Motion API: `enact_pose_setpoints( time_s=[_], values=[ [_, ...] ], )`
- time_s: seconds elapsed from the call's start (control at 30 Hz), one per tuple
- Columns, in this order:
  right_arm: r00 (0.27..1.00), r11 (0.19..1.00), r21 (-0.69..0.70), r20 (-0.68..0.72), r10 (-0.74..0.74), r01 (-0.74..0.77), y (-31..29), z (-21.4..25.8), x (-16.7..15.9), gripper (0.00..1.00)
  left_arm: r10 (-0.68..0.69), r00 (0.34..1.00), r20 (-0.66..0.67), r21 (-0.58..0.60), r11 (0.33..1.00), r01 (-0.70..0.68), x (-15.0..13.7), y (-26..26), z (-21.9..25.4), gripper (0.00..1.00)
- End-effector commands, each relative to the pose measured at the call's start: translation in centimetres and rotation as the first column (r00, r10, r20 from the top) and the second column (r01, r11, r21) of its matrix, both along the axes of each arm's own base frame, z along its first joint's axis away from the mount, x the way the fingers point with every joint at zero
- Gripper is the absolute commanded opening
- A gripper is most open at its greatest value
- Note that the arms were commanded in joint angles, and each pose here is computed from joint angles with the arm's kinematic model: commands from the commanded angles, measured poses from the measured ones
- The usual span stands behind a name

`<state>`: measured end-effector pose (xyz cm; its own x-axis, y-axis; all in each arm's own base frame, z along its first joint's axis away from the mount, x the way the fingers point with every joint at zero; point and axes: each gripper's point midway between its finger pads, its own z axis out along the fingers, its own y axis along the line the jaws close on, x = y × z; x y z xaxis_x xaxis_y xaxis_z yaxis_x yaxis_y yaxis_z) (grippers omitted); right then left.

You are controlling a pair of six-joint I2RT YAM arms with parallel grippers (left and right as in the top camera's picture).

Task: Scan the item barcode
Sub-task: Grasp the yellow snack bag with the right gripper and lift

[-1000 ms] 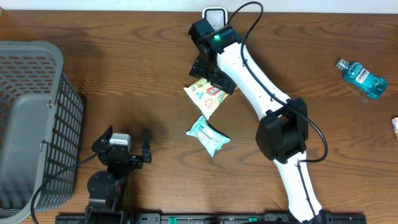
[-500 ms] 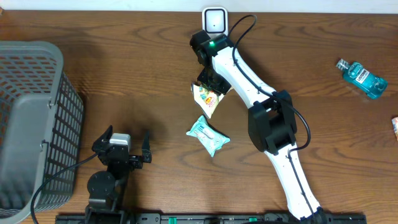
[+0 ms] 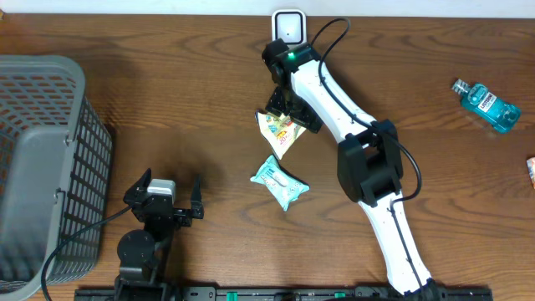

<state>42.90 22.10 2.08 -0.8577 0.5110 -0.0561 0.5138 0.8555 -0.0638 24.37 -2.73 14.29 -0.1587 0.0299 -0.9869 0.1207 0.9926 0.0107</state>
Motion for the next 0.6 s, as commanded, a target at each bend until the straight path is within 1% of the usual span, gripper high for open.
enact_pose_setpoints(
  time_s=[0.0, 0.07, 0.2, 0.33, 0.4, 0.5, 0.53, 0.57],
  values=[
    [0.995, 0.999, 0.03, 0.103, 0.007, -0.01, -0.1, 4.5, 1.1, 0.99, -0.011, 0.999, -0.046, 0.0, 1.0, 0.011, -0.2, -0.2, -1.5, 1.0],
    [0.994, 0.999, 0.032, 0.106, 0.006, -0.009, -0.1, 4.5, 1.1, 0.99, -0.011, 0.999, -0.046, 0.0, 1.0, 0.011, -0.2, -0.2, -1.5, 1.0],
    [0.995, 1.0, 0.025, 0.098, 0.006, -0.009, -0.2, 4.2, 1.0, 0.95, -0.011, 0.999, -0.046, 0.0, 1.0, 0.011, -0.2, -0.2, -1.5, 1.0],
    [0.994, 1.0, 0.03, 0.109, 0.002, -0.005, 0.1, 3.6, 1.2, 0.94, -0.011, 0.999, -0.046, 0.0, 1.0, 0.011, -0.2, -0.2, -1.5, 1.0],
    [0.995, 1.0, 0.028, 0.104, -0.002, -0.001, 0.1, 2.7, 1.1, 0.88, -0.011, 0.999, -0.046, 0.0, 1.0, 0.011, -0.2, -0.2, -1.5, 1.0],
    [0.995, 0.998, 0.006, 0.086, -0.057, 0.057, -0.7, 1.2, 0.7, 0.75, -0.011, 0.999, -0.046, 0.0, 1.0, 0.011, -0.2, -0.2, -1.5, 1.0],
    [0.991, 0.995, -0.02, 0.084, -0.101, 0.103, -1.7, 0.4, 0.6, 0.64, -0.011, 0.999, -0.046, 0.0, 1.0, 0.011, -0.2, -0.2, -1.5, 1.0],
    [0.99, 0.993, -0.027, 0.078, -0.113, 0.116, -2.1, 0.1, 0.4, 0.56, -0.011, 0.999, -0.046, 0.0, 1.0, 0.011, -0.2, -0.2, -1.5, 1.0]
  ],
)
